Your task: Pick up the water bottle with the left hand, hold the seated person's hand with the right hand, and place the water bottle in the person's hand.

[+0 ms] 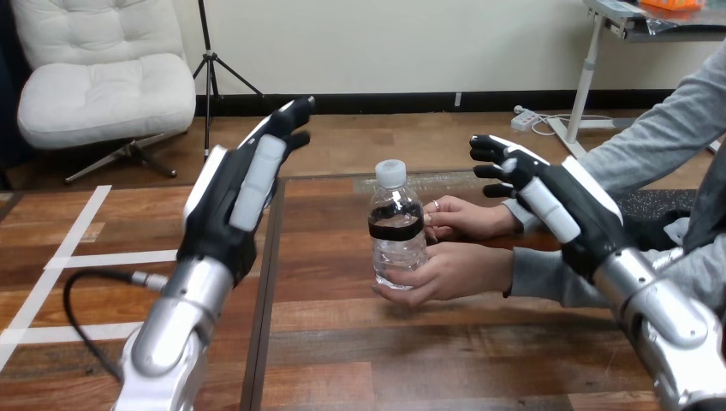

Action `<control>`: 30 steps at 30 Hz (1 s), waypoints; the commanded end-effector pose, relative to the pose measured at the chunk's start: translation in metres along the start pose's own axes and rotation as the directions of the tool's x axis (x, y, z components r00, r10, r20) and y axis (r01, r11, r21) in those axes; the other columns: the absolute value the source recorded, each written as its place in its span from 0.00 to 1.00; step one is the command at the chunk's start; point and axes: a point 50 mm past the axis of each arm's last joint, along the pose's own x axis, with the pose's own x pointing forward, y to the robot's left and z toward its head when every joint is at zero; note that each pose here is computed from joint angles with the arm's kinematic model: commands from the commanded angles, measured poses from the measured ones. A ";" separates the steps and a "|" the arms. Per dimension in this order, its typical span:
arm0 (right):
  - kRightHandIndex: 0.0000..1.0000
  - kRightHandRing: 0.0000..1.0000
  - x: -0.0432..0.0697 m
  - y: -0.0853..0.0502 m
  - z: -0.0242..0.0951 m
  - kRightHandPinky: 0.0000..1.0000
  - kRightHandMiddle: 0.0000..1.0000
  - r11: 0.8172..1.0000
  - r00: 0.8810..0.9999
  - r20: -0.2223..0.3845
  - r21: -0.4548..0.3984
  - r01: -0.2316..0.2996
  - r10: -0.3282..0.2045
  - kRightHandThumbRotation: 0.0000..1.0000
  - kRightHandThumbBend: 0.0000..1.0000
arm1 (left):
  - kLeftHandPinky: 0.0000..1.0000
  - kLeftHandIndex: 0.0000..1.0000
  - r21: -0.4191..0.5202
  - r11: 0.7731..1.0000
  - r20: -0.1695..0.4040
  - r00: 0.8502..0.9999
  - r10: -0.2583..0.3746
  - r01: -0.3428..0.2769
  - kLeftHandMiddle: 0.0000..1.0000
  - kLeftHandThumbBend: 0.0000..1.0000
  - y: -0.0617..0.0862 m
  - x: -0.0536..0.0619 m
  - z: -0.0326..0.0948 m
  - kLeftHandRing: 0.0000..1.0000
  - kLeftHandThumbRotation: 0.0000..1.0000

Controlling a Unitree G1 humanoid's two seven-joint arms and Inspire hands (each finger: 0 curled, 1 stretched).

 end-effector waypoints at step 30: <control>0.97 0.98 -0.034 0.054 0.053 1.00 0.97 0.901 0.971 0.218 0.434 -0.009 -0.095 1.00 0.91 | 0.96 0.95 -0.090 0.989 0.094 0.988 0.123 -0.115 0.97 0.76 -0.013 -0.061 -0.001 0.95 1.00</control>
